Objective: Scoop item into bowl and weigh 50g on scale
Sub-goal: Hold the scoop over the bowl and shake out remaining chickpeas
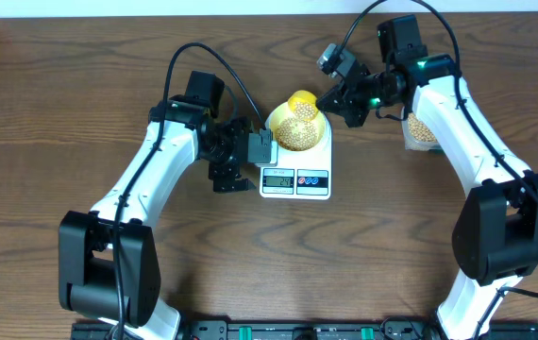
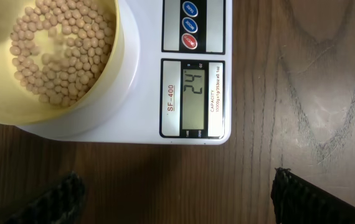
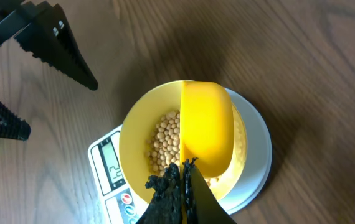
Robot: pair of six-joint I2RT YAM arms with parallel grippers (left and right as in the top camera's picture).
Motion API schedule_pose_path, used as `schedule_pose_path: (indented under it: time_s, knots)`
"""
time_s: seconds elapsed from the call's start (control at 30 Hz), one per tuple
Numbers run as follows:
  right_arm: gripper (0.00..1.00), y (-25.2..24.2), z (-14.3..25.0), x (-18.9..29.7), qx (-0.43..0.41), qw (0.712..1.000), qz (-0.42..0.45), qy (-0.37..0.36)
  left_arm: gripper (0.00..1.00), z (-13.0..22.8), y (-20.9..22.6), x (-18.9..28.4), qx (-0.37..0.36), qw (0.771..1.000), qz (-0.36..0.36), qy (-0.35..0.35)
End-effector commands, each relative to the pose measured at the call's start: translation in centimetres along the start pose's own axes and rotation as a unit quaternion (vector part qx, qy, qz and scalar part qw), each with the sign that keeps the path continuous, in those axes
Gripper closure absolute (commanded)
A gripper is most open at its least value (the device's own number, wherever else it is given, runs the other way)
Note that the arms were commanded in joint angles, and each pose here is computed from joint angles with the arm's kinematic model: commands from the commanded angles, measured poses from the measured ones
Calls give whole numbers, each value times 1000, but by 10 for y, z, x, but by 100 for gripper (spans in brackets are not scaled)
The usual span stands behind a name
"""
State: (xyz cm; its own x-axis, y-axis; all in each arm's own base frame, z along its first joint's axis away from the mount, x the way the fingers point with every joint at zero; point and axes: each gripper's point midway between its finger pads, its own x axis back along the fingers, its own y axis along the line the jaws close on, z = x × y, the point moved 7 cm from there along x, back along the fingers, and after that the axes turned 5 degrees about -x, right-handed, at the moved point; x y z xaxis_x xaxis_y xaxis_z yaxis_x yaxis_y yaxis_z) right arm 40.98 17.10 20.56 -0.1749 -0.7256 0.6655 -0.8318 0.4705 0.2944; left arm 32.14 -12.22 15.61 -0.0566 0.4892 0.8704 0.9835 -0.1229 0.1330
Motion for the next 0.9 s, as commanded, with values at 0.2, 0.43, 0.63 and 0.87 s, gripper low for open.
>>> schedule_pose_path:
  time_s: [0.2, 0.43, 0.63, 0.87]
  knots:
    - [99, 10, -16, 9, 66, 998, 4, -19, 3, 0, -3, -3, 0, 1000, 9, -7]
    - [99, 21, -30, 27, 124, 991, 18, -40, 2, 0, -3, -3, 0, 1000, 9, -7]
    - [99, 33, -45, 54, 171, 982, 63, -55, 2, 0, -3, -3, 0, 1000, 9, -7]
    - [99, 33, -45, 58, 182, 979, 79, -49, 2, 0, -3, -3, 0, 1000, 9, -7]
